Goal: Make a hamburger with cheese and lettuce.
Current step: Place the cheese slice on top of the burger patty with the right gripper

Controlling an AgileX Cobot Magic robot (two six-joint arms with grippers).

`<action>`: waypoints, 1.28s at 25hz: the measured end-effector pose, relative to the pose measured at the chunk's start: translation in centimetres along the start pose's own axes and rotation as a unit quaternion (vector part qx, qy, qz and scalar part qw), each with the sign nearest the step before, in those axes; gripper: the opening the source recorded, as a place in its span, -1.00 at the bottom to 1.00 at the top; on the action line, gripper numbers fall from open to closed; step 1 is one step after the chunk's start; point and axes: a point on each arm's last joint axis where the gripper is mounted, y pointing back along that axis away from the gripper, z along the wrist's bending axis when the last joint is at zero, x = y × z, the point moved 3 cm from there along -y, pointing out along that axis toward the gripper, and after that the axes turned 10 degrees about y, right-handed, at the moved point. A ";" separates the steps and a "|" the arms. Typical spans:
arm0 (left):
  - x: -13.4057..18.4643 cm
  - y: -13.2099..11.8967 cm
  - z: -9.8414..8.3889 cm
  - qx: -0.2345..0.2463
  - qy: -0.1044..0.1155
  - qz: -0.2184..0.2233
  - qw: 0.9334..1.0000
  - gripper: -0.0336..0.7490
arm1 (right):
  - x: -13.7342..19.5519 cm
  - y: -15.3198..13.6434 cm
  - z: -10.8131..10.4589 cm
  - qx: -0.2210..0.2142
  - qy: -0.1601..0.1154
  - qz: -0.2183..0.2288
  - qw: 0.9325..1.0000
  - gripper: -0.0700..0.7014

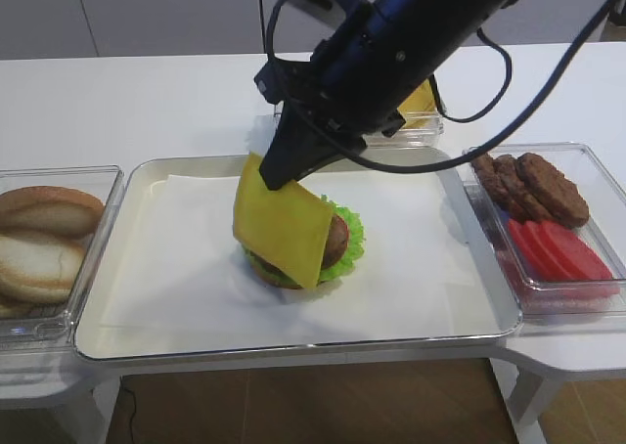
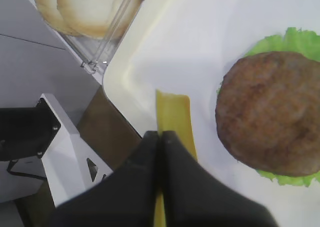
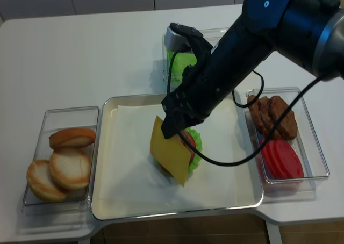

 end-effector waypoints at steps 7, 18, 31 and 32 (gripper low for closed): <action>0.0 0.0 0.0 0.000 0.000 0.000 1.000 0.12 | 0.0 -1.5 -1.3 0.000 -0.007 0.009 1.000 -0.81; 0.0 0.0 0.0 0.000 0.000 0.000 1.000 0.12 | -0.5 -1.7 -2.9 0.055 0.023 -0.012 0.998 -0.81; 0.0 0.0 0.0 0.000 0.000 0.000 1.000 0.12 | -0.7 -1.6 -3.9 0.097 0.048 -0.016 0.994 -0.81; 0.0 0.0 0.0 0.000 0.000 0.000 1.000 0.12 | -0.7 -1.6 -4.0 0.098 0.048 -0.018 0.994 -0.81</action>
